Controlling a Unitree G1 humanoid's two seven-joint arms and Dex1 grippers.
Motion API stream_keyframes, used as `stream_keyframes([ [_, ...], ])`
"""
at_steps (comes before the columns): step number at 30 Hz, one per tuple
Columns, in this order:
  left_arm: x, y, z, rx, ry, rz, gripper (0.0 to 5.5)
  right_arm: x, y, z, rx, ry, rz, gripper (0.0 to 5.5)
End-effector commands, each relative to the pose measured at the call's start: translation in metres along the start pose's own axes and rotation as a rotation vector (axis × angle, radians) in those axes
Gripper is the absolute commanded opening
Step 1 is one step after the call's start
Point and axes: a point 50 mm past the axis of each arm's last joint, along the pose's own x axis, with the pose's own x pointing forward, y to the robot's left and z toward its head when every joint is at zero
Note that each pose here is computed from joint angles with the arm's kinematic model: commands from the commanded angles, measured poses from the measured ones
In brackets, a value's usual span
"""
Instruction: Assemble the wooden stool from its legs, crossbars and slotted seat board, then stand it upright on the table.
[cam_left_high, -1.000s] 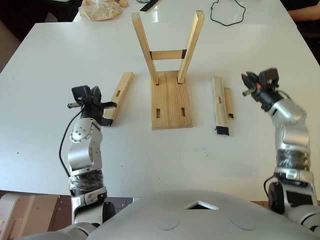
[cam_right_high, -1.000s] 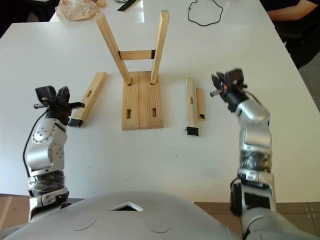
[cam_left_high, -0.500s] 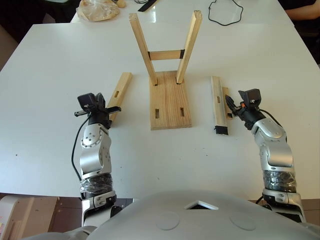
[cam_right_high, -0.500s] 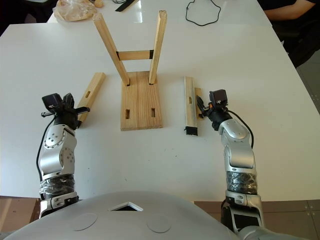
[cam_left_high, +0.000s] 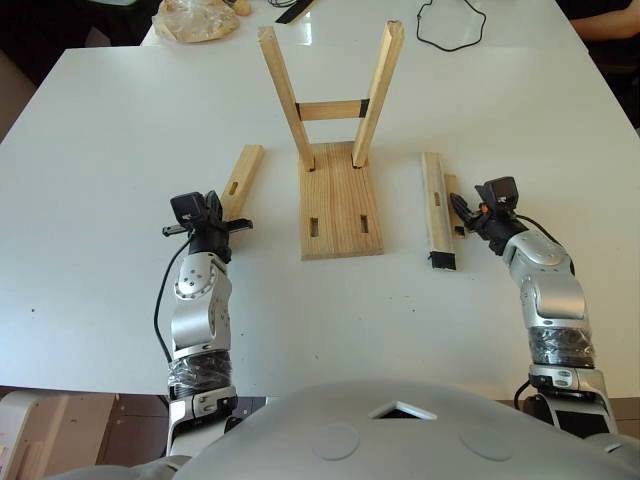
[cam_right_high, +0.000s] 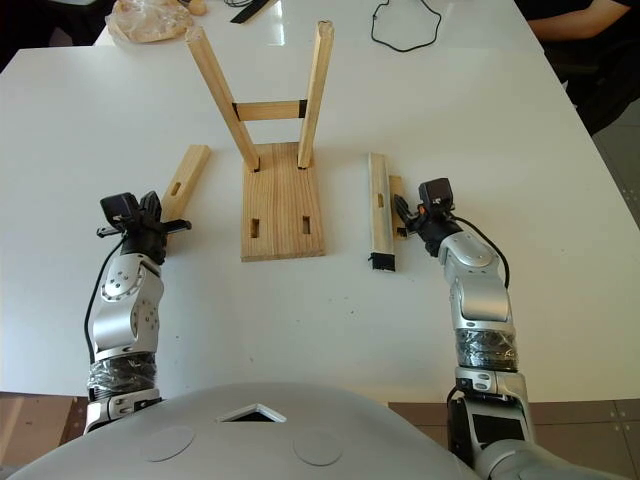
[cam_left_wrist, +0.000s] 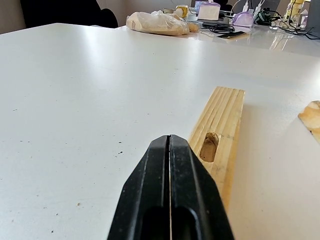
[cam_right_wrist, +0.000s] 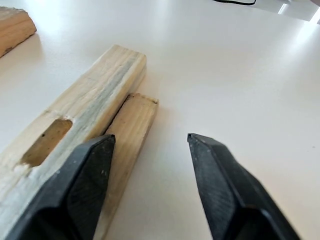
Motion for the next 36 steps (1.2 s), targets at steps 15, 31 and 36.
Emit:
stream_keyframes([
  [15, -0.013, 0.007, -0.017, -0.012, 0.077, 0.023, 0.00, -0.026, 0.018, -0.019, -0.033, 0.115, 0.101, 2.67],
  [31, -0.009, 0.004, -0.017, -0.020, 0.079, 0.022, 0.00, 0.004, -0.025, 0.011, -0.163, 0.025, 0.083, 2.67],
  [36, -0.014, 0.007, -0.019, -0.025, 0.084, 0.040, 0.00, -0.018, -0.012, 0.019, -0.108, -0.003, 0.090, 2.67],
])
